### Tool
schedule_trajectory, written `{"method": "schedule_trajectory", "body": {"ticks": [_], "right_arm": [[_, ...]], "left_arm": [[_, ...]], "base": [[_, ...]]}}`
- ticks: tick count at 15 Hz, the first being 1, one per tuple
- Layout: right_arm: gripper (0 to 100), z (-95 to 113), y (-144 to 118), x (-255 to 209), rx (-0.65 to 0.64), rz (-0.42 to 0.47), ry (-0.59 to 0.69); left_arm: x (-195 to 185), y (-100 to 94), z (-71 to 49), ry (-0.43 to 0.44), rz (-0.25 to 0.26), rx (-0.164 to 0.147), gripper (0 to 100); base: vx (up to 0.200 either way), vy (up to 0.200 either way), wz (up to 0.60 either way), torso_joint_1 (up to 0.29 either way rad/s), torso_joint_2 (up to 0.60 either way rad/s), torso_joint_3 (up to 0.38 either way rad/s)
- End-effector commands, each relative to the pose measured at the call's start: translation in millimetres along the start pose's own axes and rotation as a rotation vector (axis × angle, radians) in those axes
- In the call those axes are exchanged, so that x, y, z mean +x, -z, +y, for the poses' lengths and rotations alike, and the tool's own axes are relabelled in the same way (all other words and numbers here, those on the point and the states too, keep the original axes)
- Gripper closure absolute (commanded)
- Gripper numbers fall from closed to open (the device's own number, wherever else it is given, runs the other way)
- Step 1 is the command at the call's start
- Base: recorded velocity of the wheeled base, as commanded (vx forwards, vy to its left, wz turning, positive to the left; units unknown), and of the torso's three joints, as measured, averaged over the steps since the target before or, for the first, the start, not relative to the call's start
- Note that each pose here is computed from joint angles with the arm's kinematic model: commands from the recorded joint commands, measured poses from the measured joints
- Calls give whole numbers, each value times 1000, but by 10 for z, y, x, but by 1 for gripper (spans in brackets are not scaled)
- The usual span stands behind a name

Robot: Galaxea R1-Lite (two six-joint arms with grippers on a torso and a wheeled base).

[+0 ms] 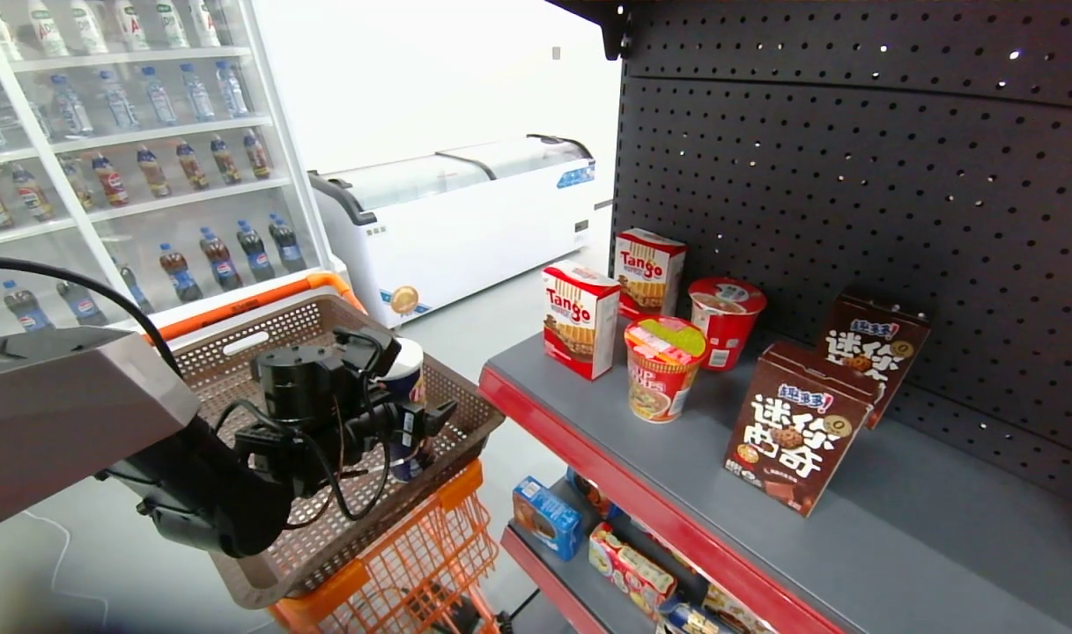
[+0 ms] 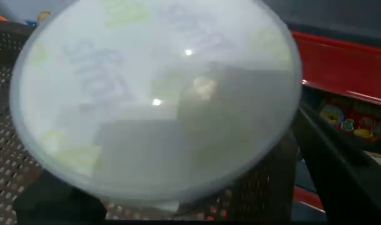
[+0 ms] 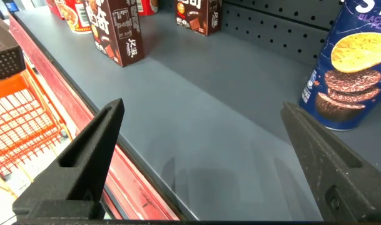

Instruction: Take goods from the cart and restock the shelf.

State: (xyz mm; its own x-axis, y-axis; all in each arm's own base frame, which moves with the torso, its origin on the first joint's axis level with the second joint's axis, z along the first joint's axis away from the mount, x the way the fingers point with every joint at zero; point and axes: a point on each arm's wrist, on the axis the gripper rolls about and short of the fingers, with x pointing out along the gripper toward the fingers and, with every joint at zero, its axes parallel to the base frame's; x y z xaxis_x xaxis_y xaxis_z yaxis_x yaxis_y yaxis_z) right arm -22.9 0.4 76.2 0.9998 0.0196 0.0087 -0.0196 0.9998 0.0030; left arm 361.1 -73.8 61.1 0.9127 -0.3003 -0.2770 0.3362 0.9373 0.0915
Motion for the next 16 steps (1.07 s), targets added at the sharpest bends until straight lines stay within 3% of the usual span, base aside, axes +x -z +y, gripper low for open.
{"method": "schedule_trajectory", "body": {"ticks": [1,4,5,10,11,12,13,15,16], "right_arm": [[0,0,-1,1,0,1,0],[0,0,-1,1,0,1,0],[0,0,-1,1,0,1,0],[0,0,-1,1,0,1,0],[0,0,-1,1,0,1,0],[0,0,-1,1,0,1,0],[0,0,-1,1,0,1,0],[0,0,-1,1,0,1,0],[0,0,-1,1,0,1,0]], "left_arm": [[26,73,-37,8,16,1,0],[0,136,-59,12,27,1,0],[-2,128,-58,10,23,1,100],[-14,59,0,-23,10,4,100],[-72,-193,129,-58,-46,4,100],[-113,-357,169,-66,-53,3,100],[-248,-656,238,-109,-32,-7,100],[-479,-969,295,-160,36,-20,100],[-628,-1098,326,-171,40,-23,100]], "base": [[0,0,0,0,0,0],[0,0,0,0,0,0],[0,0,0,0,0,0],[0,0,0,0,0,0],[0,0,0,0,0,0],[0,0,0,0,0,0],[0,0,0,0,0,0],[0,0,0,0,0,0],[0,0,0,0,0,0]]}}
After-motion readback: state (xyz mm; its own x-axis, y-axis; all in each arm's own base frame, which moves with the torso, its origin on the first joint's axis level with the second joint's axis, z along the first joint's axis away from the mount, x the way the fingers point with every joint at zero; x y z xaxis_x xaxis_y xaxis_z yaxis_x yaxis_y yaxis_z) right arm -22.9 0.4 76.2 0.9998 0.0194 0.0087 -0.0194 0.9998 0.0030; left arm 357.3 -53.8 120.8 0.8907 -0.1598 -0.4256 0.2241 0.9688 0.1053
